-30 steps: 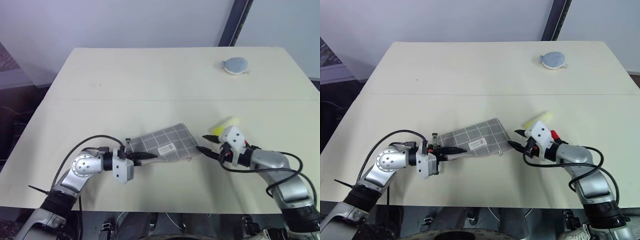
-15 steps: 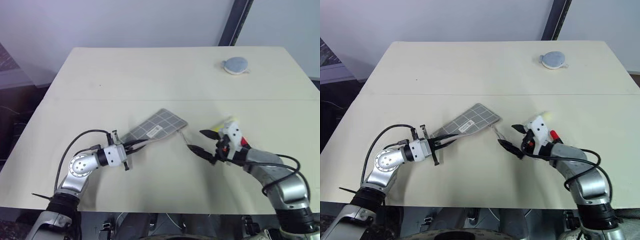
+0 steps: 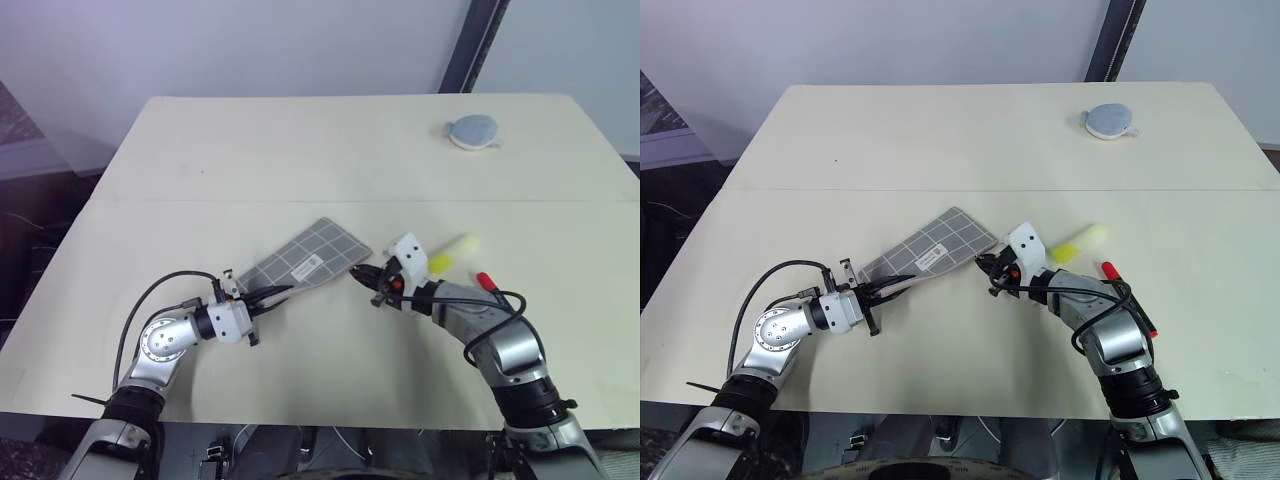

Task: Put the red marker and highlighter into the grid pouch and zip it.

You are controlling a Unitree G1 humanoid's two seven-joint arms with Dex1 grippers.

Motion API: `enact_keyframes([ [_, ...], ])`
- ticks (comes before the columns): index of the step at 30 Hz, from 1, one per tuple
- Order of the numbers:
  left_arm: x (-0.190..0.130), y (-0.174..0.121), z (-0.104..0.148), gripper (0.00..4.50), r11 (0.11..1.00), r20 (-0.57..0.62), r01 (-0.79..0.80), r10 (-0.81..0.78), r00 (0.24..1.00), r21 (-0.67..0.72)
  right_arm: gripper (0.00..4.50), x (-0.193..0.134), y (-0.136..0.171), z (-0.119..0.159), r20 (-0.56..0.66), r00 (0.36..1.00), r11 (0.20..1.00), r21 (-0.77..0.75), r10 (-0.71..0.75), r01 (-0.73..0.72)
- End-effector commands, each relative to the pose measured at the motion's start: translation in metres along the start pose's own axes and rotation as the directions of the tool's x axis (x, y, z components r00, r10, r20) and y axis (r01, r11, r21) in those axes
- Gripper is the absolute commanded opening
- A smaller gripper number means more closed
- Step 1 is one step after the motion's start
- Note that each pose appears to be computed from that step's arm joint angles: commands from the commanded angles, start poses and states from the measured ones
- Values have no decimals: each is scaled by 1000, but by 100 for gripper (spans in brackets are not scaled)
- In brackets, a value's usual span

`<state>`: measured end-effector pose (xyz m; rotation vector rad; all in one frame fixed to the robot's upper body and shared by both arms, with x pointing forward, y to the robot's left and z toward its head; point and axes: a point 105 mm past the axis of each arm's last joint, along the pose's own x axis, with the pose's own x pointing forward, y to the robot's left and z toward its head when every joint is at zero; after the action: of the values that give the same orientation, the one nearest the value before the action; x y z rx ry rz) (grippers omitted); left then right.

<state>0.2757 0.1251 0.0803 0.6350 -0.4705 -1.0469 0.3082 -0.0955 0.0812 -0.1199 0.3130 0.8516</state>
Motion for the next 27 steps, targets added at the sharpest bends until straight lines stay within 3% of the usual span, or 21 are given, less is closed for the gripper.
enact_keyframes([
  [1, -3, -4, -6, 0, 1000, -21, -11, 11, 1000, -2, 5, -1, 8, 15, 26, 999, 997, -74, 38, -36],
  [5, 5, 10, -6, 0, 998, -25, -52, 52, 998, 28, 5, -5, 12, 29, 38, 997, 984, -170, 60, -52],
  [12, 19, 21, -5, 0, 999, -34, -8, 10, 999, 54, 5, -4, 12, 42, 81, 995, 982, -182, 59, -44],
  [18, 27, 39, 13, 0, 999, 17, -19, 20, 1000, -47, 5, -6, 14, 38, 86, 994, 985, -163, 64, -49],
  [21, 36, 56, 23, 0, 998, 19, -46, 47, 999, -37, 5, -5, 15, 53, 144, 987, 987, -156, 69, -47],
  [27, 43, 47, 19, 0, 998, -49, 55, -53, 997, 41, 5, -9, 28, 86, 249, 959, 981, -166, 138, -98],
])
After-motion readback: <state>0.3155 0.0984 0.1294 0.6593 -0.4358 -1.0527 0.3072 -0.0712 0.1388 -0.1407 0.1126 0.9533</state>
